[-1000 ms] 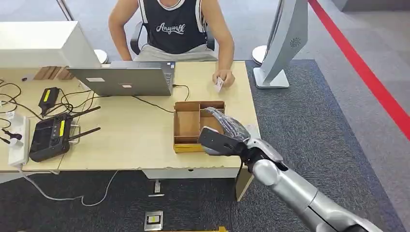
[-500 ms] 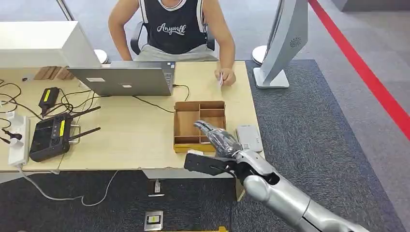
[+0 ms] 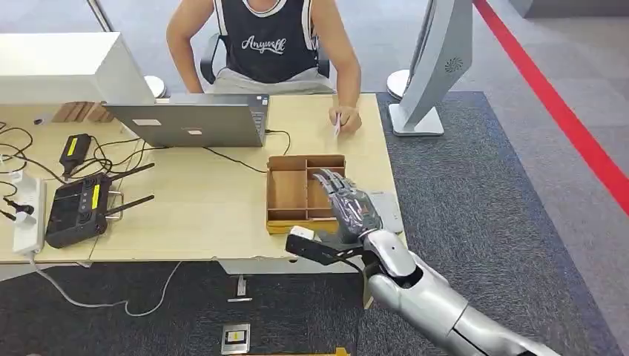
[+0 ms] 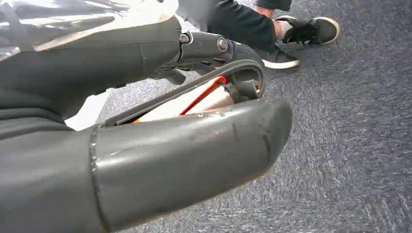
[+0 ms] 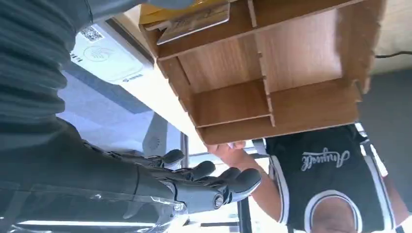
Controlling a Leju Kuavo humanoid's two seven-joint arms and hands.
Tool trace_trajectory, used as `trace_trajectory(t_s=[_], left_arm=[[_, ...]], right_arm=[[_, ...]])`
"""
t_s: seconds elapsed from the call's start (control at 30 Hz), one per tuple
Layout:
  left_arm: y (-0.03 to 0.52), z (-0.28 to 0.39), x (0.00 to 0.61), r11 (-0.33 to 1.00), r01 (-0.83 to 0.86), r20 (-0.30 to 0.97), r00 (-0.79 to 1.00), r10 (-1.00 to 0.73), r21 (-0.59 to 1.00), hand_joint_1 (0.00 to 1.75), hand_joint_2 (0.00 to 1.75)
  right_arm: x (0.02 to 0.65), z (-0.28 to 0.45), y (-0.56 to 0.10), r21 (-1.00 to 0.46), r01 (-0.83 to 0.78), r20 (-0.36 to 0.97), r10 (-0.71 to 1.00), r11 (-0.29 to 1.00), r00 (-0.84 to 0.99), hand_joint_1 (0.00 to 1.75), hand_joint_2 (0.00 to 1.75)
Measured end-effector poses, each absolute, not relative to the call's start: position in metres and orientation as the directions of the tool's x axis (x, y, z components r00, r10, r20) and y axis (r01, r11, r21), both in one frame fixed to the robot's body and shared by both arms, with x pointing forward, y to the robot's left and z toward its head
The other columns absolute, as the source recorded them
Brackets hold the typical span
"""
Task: Pass the card to the sensor for recognition and then transmit it.
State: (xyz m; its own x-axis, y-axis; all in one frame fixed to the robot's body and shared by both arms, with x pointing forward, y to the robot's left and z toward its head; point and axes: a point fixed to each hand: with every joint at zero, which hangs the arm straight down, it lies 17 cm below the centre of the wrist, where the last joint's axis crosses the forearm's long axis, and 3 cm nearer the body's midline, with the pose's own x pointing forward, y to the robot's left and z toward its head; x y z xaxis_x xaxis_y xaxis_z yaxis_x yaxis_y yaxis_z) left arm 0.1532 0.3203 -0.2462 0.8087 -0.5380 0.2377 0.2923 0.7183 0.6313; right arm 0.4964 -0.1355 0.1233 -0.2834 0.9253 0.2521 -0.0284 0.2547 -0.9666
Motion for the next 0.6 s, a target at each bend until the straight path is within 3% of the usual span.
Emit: trace_trajectory(t_s=[0.6], left_arm=[[0.32,-0.246,0.153,0.718,0.293,0.235,0.81,-0.537,0.631,0.0,0.0]], right_arm=[[0.503,0.076,-0.155,-0.969,-0.115,0.237,0.952,0.218,-0.196,0.0,1.75]])
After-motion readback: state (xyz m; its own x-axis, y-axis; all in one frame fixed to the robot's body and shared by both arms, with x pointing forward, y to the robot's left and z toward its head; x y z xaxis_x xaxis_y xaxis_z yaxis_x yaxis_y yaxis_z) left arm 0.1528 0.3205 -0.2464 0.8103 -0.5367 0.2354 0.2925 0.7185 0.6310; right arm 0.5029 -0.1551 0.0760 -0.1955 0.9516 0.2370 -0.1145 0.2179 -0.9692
